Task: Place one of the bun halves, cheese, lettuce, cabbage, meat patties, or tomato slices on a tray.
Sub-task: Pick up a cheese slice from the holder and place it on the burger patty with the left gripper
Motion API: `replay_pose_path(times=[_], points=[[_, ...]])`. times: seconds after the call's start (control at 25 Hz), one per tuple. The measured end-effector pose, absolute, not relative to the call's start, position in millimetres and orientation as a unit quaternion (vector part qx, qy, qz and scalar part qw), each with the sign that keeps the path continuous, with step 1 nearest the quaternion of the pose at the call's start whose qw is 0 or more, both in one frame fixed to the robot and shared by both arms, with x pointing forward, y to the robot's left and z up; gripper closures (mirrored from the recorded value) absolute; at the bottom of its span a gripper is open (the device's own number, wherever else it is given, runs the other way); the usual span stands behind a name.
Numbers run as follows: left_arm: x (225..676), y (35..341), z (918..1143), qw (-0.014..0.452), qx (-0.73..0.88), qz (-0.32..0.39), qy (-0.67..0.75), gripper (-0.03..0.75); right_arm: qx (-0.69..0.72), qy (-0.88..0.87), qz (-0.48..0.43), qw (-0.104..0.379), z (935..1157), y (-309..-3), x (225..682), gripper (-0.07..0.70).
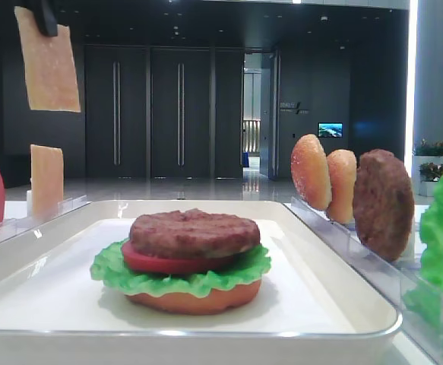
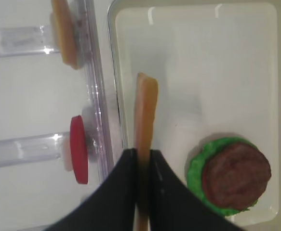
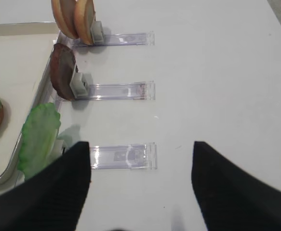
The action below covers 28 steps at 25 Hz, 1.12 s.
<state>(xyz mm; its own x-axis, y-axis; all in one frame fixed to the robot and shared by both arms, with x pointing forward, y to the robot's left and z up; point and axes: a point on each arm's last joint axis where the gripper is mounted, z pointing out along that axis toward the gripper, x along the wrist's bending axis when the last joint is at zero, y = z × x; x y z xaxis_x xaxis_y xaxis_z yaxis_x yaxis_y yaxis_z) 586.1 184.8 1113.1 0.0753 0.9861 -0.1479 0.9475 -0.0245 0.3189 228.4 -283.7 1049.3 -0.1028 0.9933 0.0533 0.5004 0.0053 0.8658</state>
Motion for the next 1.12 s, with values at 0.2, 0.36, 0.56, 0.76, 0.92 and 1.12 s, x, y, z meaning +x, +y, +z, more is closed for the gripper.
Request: replay_pose_path(times=[0.2, 0.36, 0.56, 0.76, 0.92, 1.12], points=[[567, 187, 1105, 0.16, 0.717, 0.03, 0.678, 0.683, 0.589, 0.634, 0.387, 0.318, 1049, -284, 228, 0.197], [558, 187, 1094, 0.146, 0.721, 0.008, 0.677, 0.683, 0.589, 0.634, 0.387, 0.318, 1049, -284, 228, 0.197], [552, 182, 1084, 0.147, 0.73, -0.028, 0.667, 0.683, 0.589, 0.634, 0.387, 0.318, 1049, -284, 228, 0.197], [543, 162, 1074, 0.158, 0.75, -0.051, 0.64, 0.684, 0.589, 0.634, 0.387, 0.318, 1049, -284, 228, 0.197], [538, 139, 1065, 0.207, 0.76, -0.078, 0.611, 0.684, 0.589, 0.634, 0.387, 0.318, 1049, -284, 228, 0.197], [528, 118, 1044, 0.263, 0.753, -0.113, 0.592, 0.684, 0.589, 0.634, 0.387, 0.318, 1049, -284, 228, 0.197]])
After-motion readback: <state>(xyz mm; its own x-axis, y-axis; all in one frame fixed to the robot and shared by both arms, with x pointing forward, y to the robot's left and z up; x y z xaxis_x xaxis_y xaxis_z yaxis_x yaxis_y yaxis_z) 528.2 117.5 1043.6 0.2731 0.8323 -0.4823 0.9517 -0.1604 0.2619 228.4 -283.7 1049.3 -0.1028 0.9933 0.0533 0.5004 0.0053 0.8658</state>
